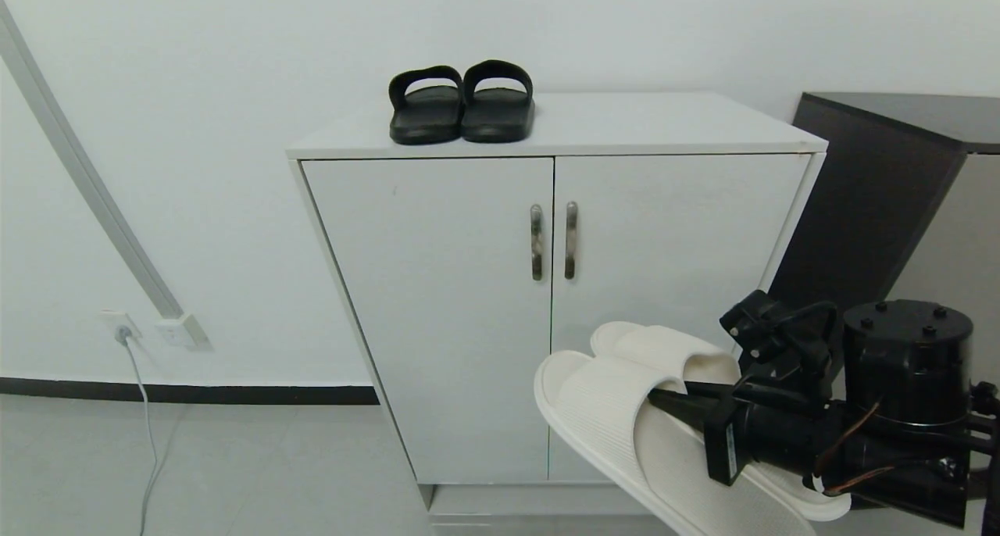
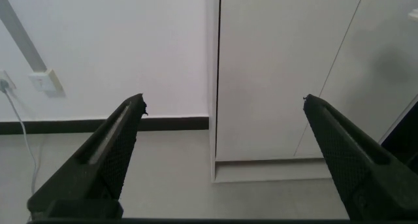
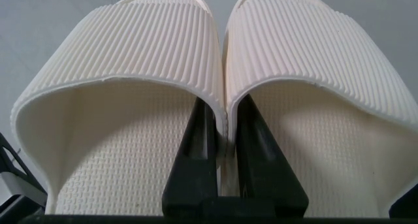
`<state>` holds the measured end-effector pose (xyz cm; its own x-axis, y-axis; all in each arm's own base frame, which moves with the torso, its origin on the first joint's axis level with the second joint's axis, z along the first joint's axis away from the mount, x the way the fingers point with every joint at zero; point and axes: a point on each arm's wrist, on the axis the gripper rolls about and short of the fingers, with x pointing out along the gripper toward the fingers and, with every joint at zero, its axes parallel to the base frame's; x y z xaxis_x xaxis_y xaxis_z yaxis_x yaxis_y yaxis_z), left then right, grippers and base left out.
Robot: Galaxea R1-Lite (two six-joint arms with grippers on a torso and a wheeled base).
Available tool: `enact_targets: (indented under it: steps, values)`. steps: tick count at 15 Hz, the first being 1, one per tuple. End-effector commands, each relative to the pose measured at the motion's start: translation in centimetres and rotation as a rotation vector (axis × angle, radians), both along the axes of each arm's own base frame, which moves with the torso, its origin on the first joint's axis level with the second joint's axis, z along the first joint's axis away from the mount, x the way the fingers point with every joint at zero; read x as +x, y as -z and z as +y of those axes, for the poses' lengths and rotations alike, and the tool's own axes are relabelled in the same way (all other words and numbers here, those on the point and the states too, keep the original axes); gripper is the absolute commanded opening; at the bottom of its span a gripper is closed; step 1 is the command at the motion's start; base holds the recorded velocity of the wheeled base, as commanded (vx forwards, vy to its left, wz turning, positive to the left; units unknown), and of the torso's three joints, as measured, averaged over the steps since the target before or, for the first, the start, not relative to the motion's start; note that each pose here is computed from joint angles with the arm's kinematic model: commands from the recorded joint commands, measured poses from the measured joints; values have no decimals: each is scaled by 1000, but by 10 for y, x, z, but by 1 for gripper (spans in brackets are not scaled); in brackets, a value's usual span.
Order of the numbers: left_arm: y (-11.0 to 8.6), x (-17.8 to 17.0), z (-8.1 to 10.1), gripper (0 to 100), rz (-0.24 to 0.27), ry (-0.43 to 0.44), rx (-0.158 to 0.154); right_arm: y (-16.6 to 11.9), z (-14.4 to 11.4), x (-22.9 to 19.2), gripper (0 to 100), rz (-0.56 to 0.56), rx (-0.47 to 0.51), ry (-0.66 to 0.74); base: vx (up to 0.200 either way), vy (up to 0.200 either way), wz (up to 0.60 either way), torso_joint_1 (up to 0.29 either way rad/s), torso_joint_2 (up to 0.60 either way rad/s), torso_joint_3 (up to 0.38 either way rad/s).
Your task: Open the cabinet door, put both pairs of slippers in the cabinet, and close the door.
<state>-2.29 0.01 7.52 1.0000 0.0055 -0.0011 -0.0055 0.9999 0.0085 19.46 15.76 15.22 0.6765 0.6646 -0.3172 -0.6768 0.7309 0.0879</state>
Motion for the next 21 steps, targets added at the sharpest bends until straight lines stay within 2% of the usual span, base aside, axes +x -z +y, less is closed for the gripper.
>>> enact_targets:
  steps: [1, 4, 7, 8, 9, 10, 11, 13, 14, 15, 16, 18, 19, 20, 21]
  values:
    - [0, 0, 0, 100, 0, -1, 1, 3, 1, 2, 0, 10, -8, 1, 0, 0, 0, -76, 442, 359]
    - [0, 1, 0, 100, 16, 1, 13, 5, 1, 1, 0, 14, -13, 1, 0, 0, 0, -40, 447, 396]
    - [-2, 2, 0, 100, 20, 13, 10, 6, 0, 0, 0, 19, -17, 1, 0, 0, 0, -6, 305, 302]
    - [-11, 1, 0, 100, 0, 33, 10, 6, 0, 0, 0, 17, -17, 0, 0, 0, 0, 0, 0, 0]
    - [-44, 1, -1, 100, -23, 66, -22, 5, 0, 0, 0, 15, -14, 1, 0, 0, 0, 0, 0, 0]
    - [-64, 8, -2, 100, 0, 91, -62, 6, 0, 0, 0, 15, -16, 0, 0, 0, 0, 2, 173, 173]
    - [-76, 16, -3, 100, 32, 140, -62, 6, 0, 0, 0, 14, -17, -2, 0, 0, 0, -7, 129, 115]
    - [-95, 44, -6, 100, 89, 251, -73, 6, 0, -1, 0, 8, -28, -3, 0, 0, 0, 1, 38, 33]
    - [-99, 52, -6, 100, 94, 279, -75, 7, -1, -1, 0, 7, -29, -5, 0, 0, 0, 0, 0, 0]
    - [-106, 75, -8, 100, 117, 341, -80, 6, -1, -2, 0, 8, -28, -7, 0, 0, 0, 0, 0, 0]
    - [-112, 96, -9, 100, 131, 360, -81, 7, -1, -2, 0, 6, -32, -10, 0, 0, 0, 0, 0, 0]
    - [-126, 127, -12, 100, 120, 431, -82, 5, 0, 1, 0, -3, -28, 1, 0, 0, 0, 0, 0, 0]
    - [-126, 127, -12, 100, 120, 431, -82, 5, 0, 1, 0, -3, -28, 1, 0, 0, 0, 0, 0, 0]
    - [-139, 145, -21, 100, 121, 529, -83, 1, 0, 5, 0, -13, -19, 12, 0, 0, 0, 0, 0, 0]
    - [-147, 154, -28, 100, 122, 587, -83, 1, 0, 7, 0, -14, -19, 20, 0, 0, 0, 0, 0, 0]
